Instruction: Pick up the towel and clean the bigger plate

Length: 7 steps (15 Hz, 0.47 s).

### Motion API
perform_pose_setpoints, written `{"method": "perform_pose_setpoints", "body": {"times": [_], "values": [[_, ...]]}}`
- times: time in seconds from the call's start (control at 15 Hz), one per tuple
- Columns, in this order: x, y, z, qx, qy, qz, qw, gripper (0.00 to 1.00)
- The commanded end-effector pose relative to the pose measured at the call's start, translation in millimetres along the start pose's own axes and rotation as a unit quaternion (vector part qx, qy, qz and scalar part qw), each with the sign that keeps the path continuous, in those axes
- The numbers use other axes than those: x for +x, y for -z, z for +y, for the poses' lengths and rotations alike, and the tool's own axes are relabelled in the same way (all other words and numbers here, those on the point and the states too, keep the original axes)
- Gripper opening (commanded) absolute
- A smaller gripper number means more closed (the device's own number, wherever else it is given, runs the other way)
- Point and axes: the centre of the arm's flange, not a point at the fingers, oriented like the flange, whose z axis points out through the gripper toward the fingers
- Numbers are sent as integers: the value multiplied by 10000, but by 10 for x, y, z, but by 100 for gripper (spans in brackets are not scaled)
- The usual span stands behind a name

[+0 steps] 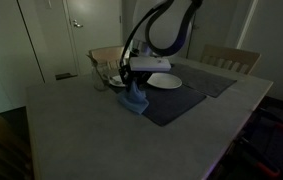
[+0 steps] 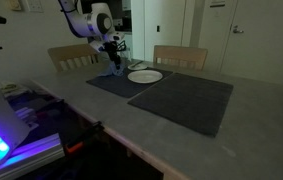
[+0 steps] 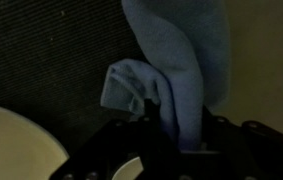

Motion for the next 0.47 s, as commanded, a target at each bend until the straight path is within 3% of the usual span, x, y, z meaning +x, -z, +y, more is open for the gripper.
{"method": "perform_pose_setpoints", "body": {"times": [0.0,0.27,0.4], "values": [[63,330,-25,92,374,186,9991,73],[163,545,-81,151,487,326,9982,99],[182,568,-95,208,464,294,9983,100]]}}
